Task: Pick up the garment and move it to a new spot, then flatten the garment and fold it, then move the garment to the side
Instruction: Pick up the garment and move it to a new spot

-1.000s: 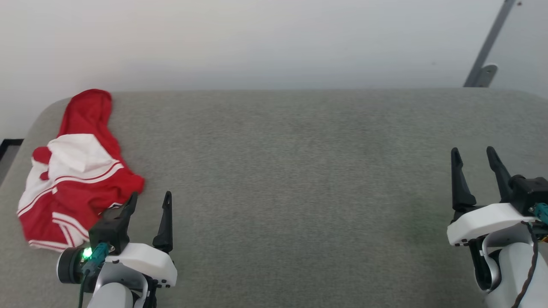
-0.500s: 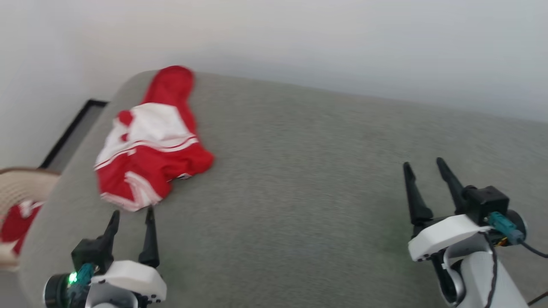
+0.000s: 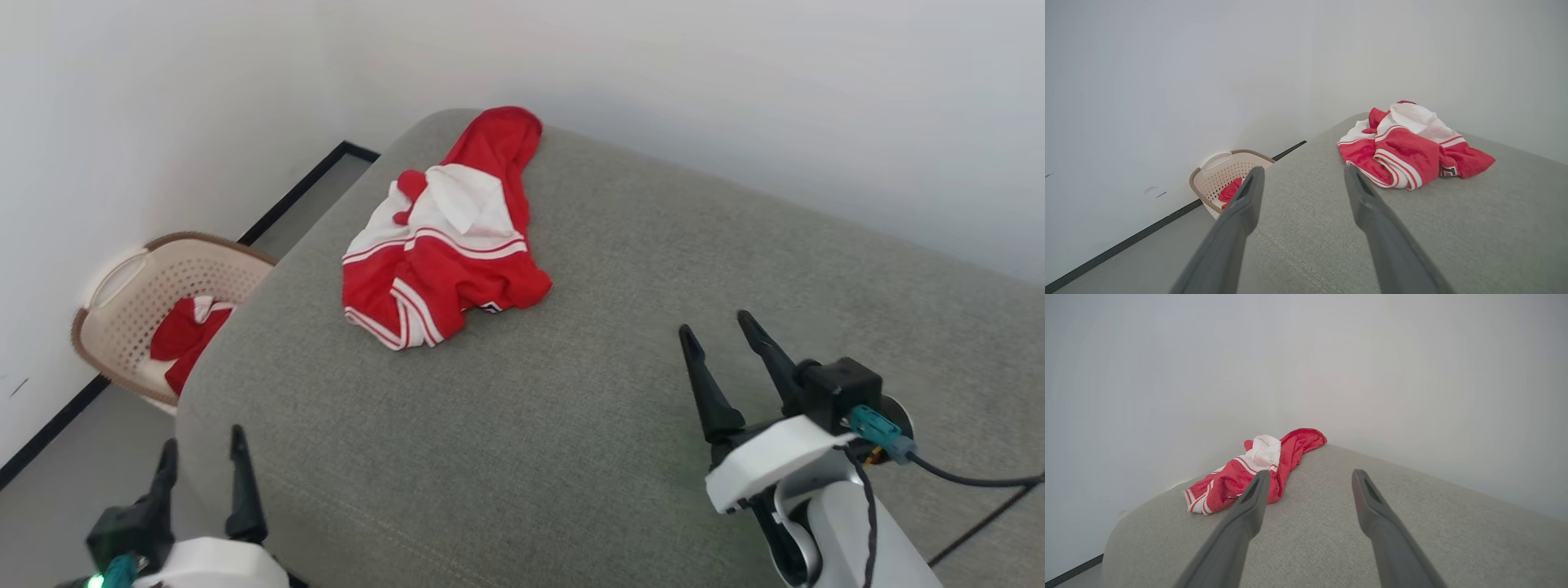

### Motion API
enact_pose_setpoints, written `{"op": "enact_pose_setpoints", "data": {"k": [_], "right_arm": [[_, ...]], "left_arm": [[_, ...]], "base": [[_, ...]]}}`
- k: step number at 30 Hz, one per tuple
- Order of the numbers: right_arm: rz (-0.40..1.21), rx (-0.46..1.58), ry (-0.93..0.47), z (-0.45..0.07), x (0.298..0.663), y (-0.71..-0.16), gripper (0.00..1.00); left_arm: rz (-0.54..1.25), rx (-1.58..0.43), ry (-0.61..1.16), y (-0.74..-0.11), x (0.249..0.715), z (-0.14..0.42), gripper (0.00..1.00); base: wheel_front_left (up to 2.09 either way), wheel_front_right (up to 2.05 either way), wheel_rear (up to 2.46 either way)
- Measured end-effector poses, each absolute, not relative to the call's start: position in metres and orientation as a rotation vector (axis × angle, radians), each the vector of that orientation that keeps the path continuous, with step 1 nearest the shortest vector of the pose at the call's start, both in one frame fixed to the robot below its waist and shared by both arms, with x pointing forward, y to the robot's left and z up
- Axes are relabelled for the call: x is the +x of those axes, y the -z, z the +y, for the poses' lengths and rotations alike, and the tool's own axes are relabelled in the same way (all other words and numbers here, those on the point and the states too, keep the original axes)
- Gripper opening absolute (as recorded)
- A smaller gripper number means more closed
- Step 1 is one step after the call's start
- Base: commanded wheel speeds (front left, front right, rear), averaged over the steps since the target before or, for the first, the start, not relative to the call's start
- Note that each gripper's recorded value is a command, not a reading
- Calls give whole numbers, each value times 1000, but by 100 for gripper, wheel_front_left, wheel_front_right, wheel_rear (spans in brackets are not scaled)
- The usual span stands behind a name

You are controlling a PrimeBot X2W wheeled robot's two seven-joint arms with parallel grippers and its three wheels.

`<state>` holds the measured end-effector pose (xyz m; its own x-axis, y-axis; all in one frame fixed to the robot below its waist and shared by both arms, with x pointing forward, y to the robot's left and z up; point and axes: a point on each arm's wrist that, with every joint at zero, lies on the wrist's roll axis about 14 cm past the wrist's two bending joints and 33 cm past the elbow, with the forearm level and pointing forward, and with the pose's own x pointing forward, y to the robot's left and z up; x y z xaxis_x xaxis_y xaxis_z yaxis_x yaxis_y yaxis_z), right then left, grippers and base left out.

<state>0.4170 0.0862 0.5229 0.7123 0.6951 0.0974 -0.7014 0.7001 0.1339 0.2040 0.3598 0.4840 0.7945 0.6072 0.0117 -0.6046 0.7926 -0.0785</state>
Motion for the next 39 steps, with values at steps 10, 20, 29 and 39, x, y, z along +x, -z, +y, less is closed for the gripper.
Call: {"op": "enact_pose_setpoints", "data": {"k": [10, 20, 29, 39], "right_arm": [[-18, 197, -811, 101, 415, -520, 100], [-14, 187, -681, 49, 430, -509, 100], [49, 188, -529, -14, 441, -477, 100], [57, 213, -399, -63, 461, -464, 100]], "left_arm": [[-29, -86, -686, -480, 191, 357, 100], [-71, 16, -408, -516, 292, 349, 100], [49, 40, -313, -517, 393, 377, 100], [632, -151, -329, -420, 440, 390, 100]], "base": [[0, 0, 0], [0, 0, 0], [0, 0, 0], [0, 0, 0]]}}
